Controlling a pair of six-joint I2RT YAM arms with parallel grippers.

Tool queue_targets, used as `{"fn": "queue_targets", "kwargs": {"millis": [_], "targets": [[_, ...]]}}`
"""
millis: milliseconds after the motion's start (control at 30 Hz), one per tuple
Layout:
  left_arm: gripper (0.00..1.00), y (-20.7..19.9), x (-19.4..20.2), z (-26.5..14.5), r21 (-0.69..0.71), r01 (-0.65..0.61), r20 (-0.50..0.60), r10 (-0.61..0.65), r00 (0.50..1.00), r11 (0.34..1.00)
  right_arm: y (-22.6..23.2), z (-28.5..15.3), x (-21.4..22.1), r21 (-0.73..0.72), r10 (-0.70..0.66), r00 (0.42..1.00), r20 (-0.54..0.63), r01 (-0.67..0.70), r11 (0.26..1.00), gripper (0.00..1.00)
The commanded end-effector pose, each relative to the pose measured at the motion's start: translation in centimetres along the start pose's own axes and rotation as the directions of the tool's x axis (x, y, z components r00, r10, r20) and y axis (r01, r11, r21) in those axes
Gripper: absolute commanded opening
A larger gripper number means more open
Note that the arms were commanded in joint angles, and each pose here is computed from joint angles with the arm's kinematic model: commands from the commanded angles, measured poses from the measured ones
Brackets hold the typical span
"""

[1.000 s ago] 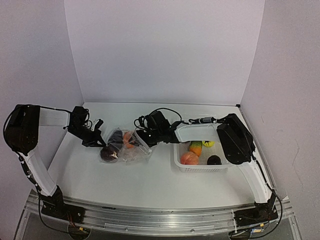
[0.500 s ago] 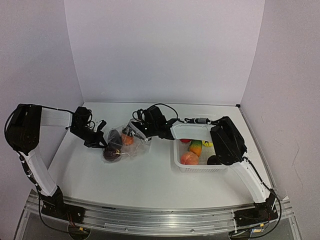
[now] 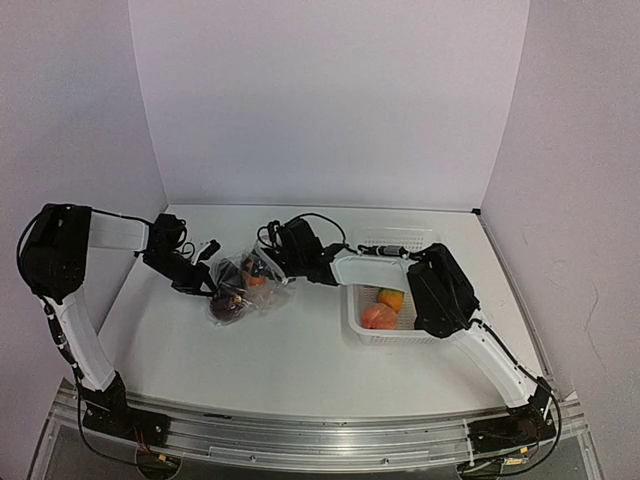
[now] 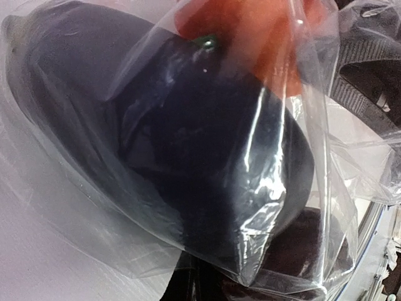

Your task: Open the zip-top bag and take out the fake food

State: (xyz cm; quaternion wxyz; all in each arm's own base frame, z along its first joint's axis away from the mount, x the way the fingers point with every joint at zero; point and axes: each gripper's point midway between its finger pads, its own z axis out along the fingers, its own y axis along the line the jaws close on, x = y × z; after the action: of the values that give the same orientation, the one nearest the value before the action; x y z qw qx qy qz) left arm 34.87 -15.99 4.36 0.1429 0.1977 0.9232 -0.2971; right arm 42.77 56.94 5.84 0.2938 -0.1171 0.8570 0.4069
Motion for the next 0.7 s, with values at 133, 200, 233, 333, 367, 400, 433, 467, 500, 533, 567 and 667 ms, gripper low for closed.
{"fn": "queue_targets", "kwargs": {"millis": [133, 200, 233, 333, 367, 400, 433, 467, 500, 533, 567, 667], "targets": [[0.00, -2.7, 0.5, 0.5, 0.102, -0.111, -0.041, 0.115, 0.992, 0.989, -2.3, 1.9, 2.2, 0.149, -0.076, 0.997, -0.022, 0.079, 0.986, 0.80], [0.00, -3.5, 0.7, 0.5, 0.134, -0.130, -0.046, 0.137, 0.990, 0.982, -3.0, 2.1, 2.3, 0.178, -0.090, 0.996, -0.025, 0.093, 0.980, 0.81], [0.00, -3.9, 0.7, 0.5, 0.151, -0.134, -0.046, 0.142, 0.989, 0.979, -3.3, 2.3, 2.4, 0.191, -0.097, 0.995, -0.025, 0.100, 0.976, 0.82], [0.00, -4.8, 0.5, 0.4, 0.188, -0.145, -0.036, 0.155, 0.987, 0.971, -3.9, 2.4, 2.4, 0.214, -0.118, 0.993, -0.022, 0.120, 0.969, 0.78], [0.00, -4.9, 0.4, 0.4, 0.193, -0.146, -0.035, 0.155, 0.987, 0.970, -3.9, 2.4, 2.3, 0.214, -0.123, 0.992, -0.021, 0.125, 0.969, 0.74], [0.00, -5.0, 0.4, 0.3, 0.199, -0.144, -0.035, 0.154, 0.987, 0.969, -3.9, 2.4, 2.3, 0.213, -0.128, 0.992, -0.022, 0.130, 0.968, 0.69], [0.00, -5.1, 0.5, 0.3, 0.205, -0.142, -0.034, 0.152, 0.988, 0.968, -3.8, 2.4, 2.2, 0.211, -0.134, 0.991, -0.021, 0.135, 0.968, 0.64], [0.00, -5.2, 0.5, 0.3, 0.211, -0.140, -0.034, 0.151, 0.988, 0.967, -3.7, 2.3, 2.1, 0.207, -0.141, 0.990, -0.020, 0.143, 0.968, 0.58], [0.00, -5.2, 0.6, 0.2, 0.217, -0.139, -0.035, 0.150, 0.988, 0.966, -3.4, 2.3, 2.0, 0.200, -0.152, 0.988, -0.020, 0.153, 0.968, 0.52], [0.00, -5.3, 0.7, 0.2, 0.221, -0.133, -0.035, 0.144, 0.989, 0.966, -3.3, 2.0, 1.8, 0.200, -0.165, 0.986, -0.018, 0.165, 0.966, 0.42], [0.00, -5.2, 0.6, 0.1, 0.224, -0.123, -0.033, 0.134, 0.990, 0.967, -3.1, 1.8, 1.6, 0.199, -0.175, 0.984, -0.013, 0.174, 0.964, 0.36], [0.00, -3.6, 0.1, -0.5, 0.207, -0.057, -0.012, 0.061, 0.998, 0.977, -1.7, 0.4, 0.5, 0.176, -0.222, 0.975, 0.001, 0.218, 0.960, 0.25]]}}
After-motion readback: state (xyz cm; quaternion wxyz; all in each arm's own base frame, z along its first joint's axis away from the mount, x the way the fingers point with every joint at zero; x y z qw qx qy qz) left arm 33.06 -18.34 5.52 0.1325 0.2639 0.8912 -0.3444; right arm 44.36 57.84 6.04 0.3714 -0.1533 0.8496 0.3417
